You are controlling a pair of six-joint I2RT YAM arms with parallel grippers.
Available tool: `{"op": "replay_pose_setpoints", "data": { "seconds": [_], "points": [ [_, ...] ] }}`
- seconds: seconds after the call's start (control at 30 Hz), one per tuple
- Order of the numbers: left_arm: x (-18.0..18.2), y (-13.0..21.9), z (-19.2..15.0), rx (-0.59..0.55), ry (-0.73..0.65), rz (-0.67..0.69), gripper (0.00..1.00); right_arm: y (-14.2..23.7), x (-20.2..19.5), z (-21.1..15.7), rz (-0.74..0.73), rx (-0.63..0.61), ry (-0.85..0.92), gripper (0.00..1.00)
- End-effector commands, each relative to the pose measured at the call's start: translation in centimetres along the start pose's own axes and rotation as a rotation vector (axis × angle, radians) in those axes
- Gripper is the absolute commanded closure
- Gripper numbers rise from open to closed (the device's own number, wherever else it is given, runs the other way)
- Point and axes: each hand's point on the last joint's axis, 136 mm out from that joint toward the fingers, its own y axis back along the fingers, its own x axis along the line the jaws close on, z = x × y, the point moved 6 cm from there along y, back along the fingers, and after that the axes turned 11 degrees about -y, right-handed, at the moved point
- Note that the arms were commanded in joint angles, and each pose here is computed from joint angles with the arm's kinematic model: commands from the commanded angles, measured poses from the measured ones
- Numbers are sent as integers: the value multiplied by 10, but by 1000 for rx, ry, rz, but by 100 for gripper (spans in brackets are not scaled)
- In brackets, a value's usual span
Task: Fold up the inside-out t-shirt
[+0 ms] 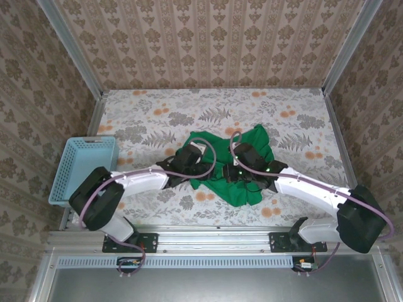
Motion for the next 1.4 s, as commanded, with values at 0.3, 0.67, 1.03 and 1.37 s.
{"op": "replay_pose_setpoints", "data": {
  "seconds": [0.3,0.67,1.03,1.37],
  "points": [
    [18,-37,46,29,84,-16,31,-28,-50,36,-322,-57,19,68],
    [42,-30,42,-2,202,-56,34,9,13,5,-180,-79,160,57],
    [48,-28,37,-5,226,-99,39,-45,22,-1,-278,-26,196,57],
    [50,-34,29,25,241,-95,45,-70,7,2,-458,-30,232,61]
  ]
}}
